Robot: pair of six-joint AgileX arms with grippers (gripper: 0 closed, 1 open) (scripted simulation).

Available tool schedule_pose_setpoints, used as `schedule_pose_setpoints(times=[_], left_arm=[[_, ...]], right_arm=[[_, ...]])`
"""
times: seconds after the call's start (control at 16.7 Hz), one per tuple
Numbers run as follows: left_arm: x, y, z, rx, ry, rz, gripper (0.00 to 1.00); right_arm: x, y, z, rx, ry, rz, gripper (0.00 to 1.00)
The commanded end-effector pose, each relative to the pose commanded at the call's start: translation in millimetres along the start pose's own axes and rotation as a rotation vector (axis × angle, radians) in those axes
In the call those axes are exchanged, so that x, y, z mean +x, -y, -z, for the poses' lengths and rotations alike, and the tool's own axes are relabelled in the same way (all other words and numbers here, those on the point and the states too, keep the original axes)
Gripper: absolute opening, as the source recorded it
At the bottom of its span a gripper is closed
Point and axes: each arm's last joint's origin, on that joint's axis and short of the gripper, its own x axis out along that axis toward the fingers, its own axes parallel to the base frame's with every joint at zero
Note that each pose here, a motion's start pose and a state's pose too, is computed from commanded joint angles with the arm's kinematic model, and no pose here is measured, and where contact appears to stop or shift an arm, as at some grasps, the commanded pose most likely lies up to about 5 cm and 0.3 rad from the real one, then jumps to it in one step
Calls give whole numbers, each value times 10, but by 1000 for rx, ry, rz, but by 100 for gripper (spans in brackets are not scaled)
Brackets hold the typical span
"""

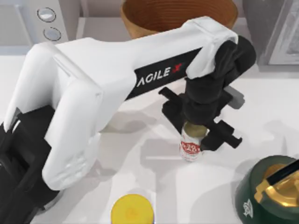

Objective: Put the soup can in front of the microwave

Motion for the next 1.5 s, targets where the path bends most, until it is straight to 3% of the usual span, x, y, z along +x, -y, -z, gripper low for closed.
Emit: schedule_pose_setpoints(times=[0.12,0.18,0.78,1.14,1.5], left_arm=[[0,0,0,0,0,0,2],[0,0,0,0,0,0,0],[-19,1,-2,3,-7,-1,0],[-372,-7,-3,-1,-2,0,0],[-420,-73,4,-1,4,2,0]], right_arm=[[0,0,0,0,0,0,100],[0,0,0,0,0,0,100],[0,0,0,0,0,0,100],[0,0,0,0,0,0,100],[0,0,0,0,0,0,100]])
